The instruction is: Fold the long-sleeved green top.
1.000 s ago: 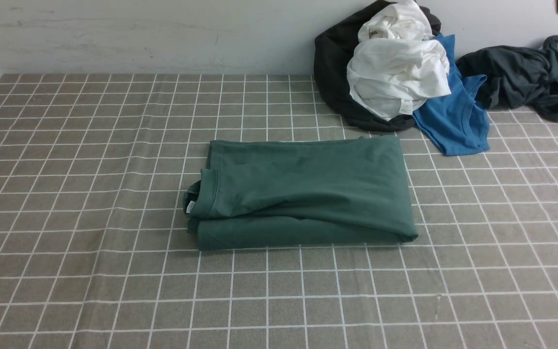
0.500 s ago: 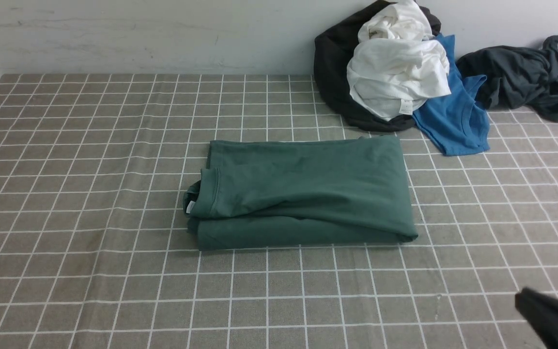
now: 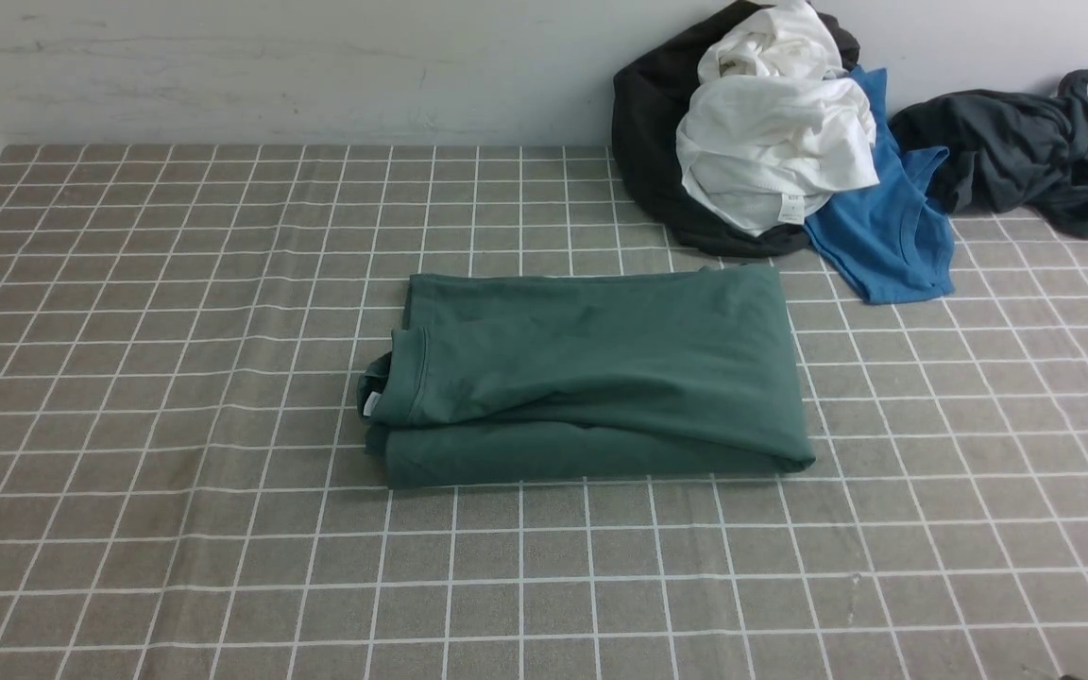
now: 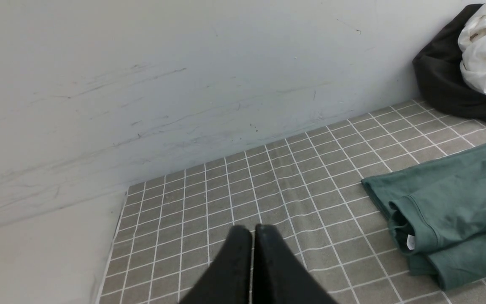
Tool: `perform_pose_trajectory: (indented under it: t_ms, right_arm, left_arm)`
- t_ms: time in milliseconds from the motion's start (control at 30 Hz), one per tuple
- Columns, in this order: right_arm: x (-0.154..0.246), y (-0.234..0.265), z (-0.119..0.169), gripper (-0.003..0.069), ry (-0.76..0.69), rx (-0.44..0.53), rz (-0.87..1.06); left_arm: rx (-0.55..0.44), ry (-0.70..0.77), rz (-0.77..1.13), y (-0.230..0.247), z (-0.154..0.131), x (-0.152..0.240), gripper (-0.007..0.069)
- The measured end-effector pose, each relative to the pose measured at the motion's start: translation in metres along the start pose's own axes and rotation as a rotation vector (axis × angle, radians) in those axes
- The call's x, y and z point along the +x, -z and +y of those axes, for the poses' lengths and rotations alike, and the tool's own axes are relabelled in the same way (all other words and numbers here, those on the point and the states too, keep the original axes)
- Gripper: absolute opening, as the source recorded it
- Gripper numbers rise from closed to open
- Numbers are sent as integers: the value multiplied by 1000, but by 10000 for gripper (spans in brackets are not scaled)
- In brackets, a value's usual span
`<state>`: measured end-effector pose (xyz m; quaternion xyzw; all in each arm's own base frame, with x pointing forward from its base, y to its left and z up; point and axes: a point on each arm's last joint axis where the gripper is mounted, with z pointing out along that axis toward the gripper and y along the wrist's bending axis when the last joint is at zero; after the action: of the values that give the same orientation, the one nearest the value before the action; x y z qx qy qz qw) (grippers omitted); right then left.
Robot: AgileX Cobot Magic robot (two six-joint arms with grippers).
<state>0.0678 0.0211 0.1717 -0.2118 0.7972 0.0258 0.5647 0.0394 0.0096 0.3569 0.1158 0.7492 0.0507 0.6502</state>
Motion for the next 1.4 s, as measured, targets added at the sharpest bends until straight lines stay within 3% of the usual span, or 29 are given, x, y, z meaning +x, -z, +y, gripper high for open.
perform_pose_trajectory:
  t_ms: [33,67,167,200,400,1400]
  right_arm:
    - [0,1,-1,-13,-6,8,-7]
    - [0,11,-5,-13,-54,88,-73]
    - [-1,17,-9,-13,-74,166,-135]
    - [-1,19,-13,-13,-102,232,-144]
    - [1,21,-18,-13,-239,340,-137]
    - [2,21,-18,-13,-267,342,-136]
  left_arm:
    - [0,0,0,0,0,0,-8]
    - [0,0,0,0,0,0,-8]
    - [0,0,0,0,0,0,-8]
    - [1,1,0,0,0,0,-8]
    - [0,0,0,0,0,0,-8]
    - [0,0,-1,0,0,0,-8]
